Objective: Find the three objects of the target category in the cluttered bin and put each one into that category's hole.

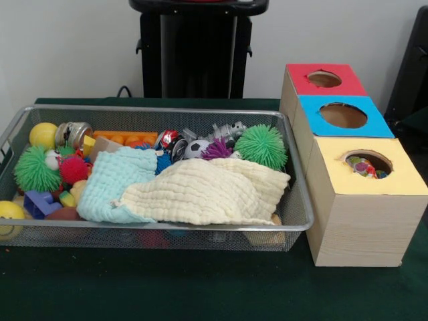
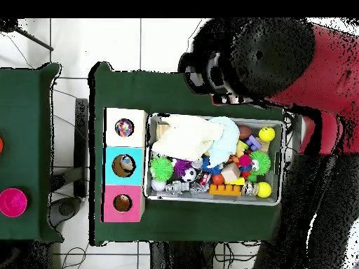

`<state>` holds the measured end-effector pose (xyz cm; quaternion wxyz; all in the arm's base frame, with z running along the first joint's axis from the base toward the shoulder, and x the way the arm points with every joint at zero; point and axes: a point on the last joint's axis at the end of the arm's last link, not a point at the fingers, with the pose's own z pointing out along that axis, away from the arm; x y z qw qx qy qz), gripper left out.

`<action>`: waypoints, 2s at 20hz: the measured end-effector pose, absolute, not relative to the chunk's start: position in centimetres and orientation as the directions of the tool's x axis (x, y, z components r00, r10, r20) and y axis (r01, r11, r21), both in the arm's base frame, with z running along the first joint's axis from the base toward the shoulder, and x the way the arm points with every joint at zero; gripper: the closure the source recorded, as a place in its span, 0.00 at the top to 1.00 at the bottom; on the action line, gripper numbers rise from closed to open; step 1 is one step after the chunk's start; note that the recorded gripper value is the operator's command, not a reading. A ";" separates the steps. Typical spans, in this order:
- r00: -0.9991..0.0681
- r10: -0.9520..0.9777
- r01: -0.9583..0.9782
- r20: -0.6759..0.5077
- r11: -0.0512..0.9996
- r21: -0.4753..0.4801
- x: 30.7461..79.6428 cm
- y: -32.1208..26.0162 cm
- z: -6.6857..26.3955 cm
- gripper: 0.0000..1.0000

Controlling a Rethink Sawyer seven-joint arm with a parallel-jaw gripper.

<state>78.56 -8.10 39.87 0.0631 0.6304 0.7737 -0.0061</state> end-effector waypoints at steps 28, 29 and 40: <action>-0.243 0.964 0.966 -0.106 0.251 0.067 77.4 -5.8 26.9 0.00; -0.244 0.964 0.965 -0.108 0.252 0.071 77.4 -5.7 26.7 0.00; -0.256 0.960 0.960 -0.117 0.267 0.090 76.5 -5.1 21.5 0.00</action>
